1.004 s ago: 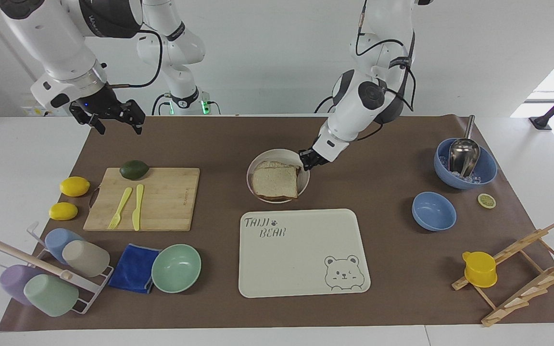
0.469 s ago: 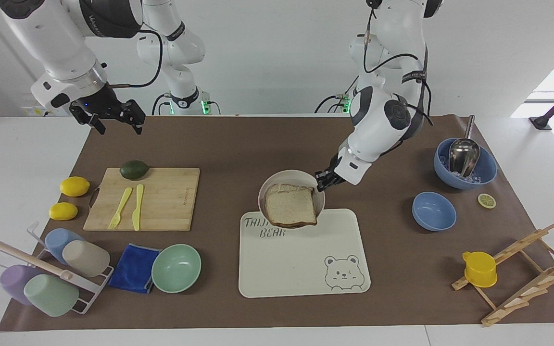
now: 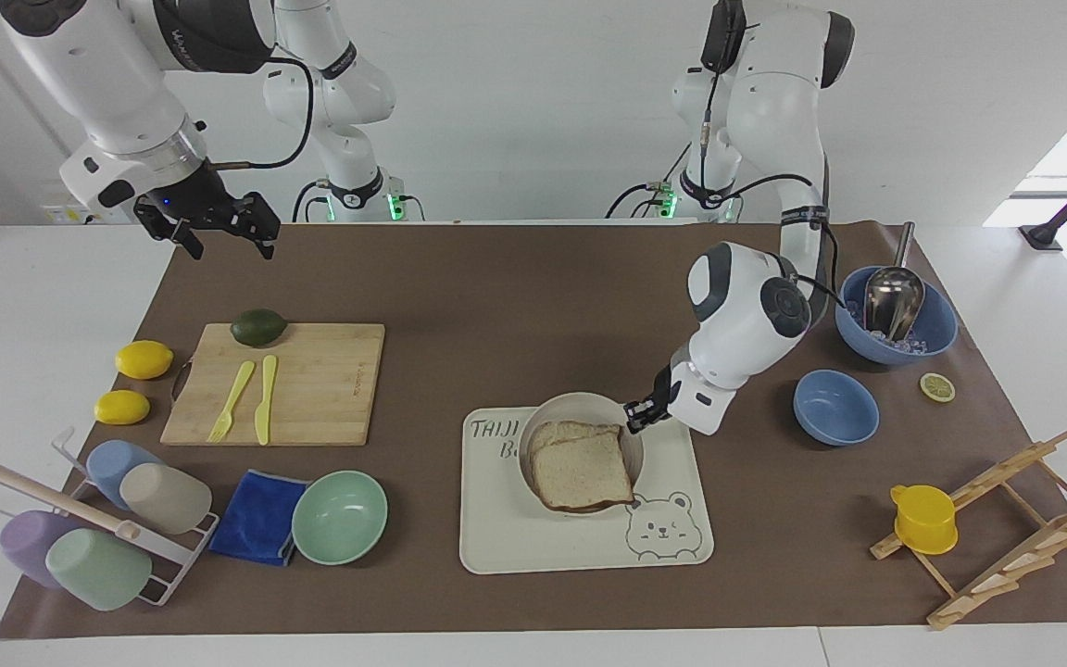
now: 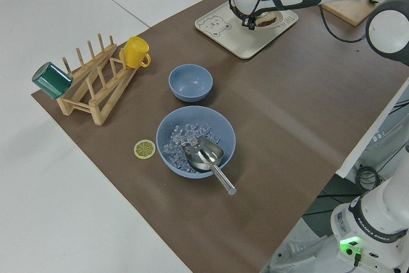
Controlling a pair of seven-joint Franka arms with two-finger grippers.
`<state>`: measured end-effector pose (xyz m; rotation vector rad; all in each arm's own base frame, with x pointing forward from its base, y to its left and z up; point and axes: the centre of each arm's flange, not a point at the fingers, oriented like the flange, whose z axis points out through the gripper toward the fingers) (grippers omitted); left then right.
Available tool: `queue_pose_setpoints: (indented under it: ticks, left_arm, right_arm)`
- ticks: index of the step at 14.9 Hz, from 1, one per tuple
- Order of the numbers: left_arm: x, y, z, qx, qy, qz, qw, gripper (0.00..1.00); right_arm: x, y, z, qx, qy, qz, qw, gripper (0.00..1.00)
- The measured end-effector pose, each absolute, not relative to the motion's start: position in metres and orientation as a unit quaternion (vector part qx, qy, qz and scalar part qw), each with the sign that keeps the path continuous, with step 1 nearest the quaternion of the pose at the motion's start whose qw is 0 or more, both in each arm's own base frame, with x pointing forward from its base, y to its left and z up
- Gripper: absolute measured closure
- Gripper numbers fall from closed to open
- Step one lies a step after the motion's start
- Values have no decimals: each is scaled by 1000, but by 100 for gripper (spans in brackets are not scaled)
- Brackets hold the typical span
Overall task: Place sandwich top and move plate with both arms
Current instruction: 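Slide the plate with the left gripper onto the bear-print tray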
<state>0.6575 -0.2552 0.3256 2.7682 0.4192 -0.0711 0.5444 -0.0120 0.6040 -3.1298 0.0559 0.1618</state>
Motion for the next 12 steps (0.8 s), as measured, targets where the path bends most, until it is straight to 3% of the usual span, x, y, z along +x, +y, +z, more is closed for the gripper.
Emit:
queue_pose_setpoints:
  ticks: [7,9,12]
  left_arm:
    - [657,-257,315,975,139,-5,171,96]
    - [658,-257,316,981,116,4,157,81]
    - [660,-254,319,984,104,15,144,47]
  right_arm:
    - [546,-12,605,-999,18,46,4,0]
    - [546,-12,605,-999,18,44,4,0]
    - [546,-12,606,-999,17,43,4,0]
